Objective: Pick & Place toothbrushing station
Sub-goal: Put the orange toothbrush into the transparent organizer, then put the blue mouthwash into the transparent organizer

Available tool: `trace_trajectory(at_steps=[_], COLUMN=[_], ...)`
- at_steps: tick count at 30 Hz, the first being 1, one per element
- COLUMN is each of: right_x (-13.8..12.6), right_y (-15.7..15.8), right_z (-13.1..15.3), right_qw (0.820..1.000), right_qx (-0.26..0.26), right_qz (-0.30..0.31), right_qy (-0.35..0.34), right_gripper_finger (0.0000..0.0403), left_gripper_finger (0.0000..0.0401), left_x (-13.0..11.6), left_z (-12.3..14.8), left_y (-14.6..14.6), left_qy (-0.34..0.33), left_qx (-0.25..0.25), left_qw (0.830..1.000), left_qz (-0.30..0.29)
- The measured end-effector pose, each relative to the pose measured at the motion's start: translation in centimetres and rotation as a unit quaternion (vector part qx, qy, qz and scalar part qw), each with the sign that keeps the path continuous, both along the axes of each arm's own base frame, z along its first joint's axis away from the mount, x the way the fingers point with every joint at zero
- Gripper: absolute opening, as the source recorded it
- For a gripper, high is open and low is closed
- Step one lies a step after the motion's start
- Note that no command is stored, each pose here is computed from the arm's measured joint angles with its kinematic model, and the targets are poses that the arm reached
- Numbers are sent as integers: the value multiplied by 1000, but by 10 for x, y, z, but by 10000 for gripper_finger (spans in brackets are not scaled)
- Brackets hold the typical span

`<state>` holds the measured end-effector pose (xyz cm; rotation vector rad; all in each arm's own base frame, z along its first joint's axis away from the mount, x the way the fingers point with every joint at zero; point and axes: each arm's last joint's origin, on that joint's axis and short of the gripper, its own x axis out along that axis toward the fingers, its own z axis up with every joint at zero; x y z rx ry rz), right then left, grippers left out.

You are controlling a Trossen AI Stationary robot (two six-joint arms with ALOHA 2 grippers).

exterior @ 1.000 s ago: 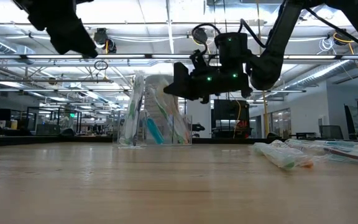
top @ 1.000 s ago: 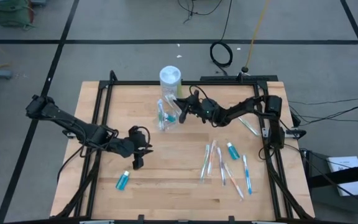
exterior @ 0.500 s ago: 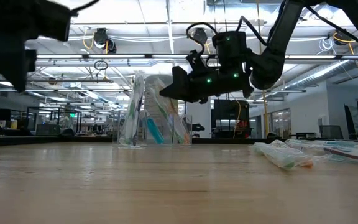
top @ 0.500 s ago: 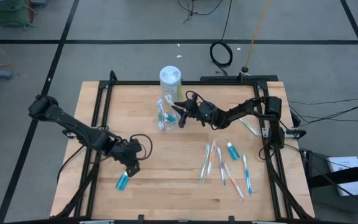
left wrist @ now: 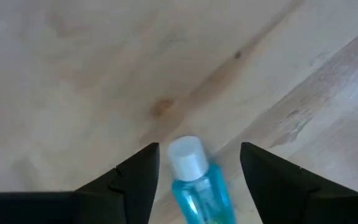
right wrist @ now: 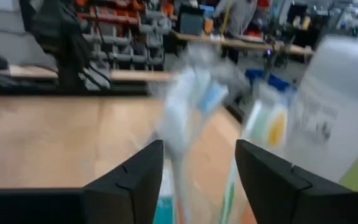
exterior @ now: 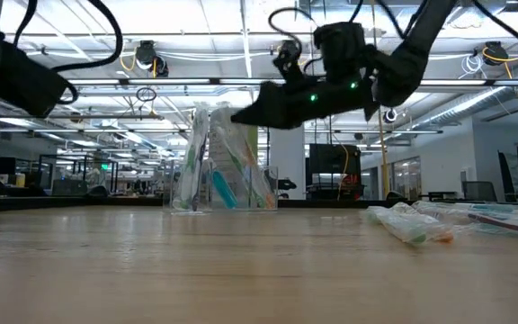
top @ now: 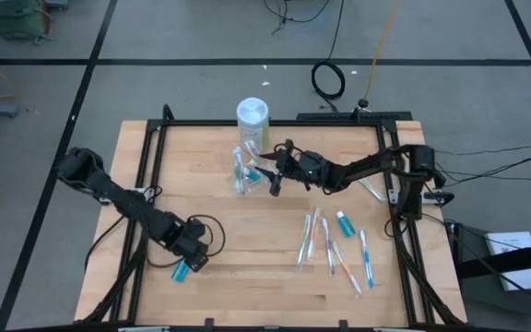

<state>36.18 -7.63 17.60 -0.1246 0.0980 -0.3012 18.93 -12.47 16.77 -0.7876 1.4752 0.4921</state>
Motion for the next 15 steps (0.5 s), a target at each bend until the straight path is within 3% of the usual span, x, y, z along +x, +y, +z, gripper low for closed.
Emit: trace_trajectory(at_steps=[15], right_x=[-47], right_y=[28], right_z=[19], right_qw=[999], right_qx=[-10], right_qz=[29], right_qy=[-17], right_gripper_finger=[207], left_gripper_finger=[183], left_x=[0], left_z=[-21], left_y=[-20], left_qy=[45], left_qx=[-25], left_qw=[999], left_qz=[-4])
